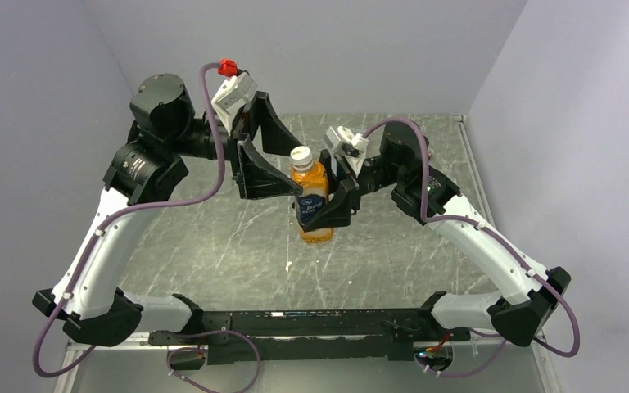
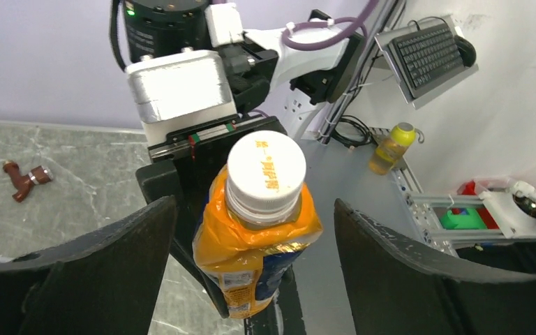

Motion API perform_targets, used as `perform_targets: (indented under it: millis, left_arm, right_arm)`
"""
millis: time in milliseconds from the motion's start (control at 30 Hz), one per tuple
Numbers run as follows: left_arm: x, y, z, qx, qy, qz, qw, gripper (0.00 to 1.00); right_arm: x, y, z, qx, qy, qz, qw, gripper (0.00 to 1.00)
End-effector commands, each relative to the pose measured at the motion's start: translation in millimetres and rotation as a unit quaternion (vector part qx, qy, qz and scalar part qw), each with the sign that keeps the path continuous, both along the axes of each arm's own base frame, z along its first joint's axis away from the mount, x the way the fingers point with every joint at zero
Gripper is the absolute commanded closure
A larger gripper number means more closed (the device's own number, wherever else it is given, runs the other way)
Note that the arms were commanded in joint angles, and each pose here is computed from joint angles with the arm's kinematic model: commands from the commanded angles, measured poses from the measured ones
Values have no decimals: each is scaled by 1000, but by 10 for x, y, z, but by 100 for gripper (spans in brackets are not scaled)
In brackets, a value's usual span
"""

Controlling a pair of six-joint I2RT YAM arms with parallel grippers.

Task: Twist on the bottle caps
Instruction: Screw the bottle cap onto the plastic bottle.

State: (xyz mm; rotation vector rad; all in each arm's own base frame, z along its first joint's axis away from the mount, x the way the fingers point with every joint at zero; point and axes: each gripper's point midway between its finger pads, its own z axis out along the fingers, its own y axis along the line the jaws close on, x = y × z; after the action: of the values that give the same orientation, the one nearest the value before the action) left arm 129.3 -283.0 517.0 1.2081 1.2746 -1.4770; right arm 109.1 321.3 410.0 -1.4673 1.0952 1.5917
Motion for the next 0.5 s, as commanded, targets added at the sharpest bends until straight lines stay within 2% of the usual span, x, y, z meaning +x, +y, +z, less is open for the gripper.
perform_targets:
  millis: [0, 133, 267, 467]
  left_arm:
    - [-4, 121, 207, -21, -26, 43, 999, 11]
    - [190, 162, 186, -20, -24, 112, 993, 10]
    - [283, 208, 166, -28, -28, 153, 987, 11]
    - [643, 342, 113, -27, -34, 269, 962, 11]
  right_arm:
    - [70, 1, 133, 25, -47, -35, 998, 100]
    - [275, 35, 87, 15, -52, -107, 993, 100]
    - [606, 43, 46, 6, -53, -224, 973, 100]
    - [857, 37, -1, 2, -55, -316, 947, 100]
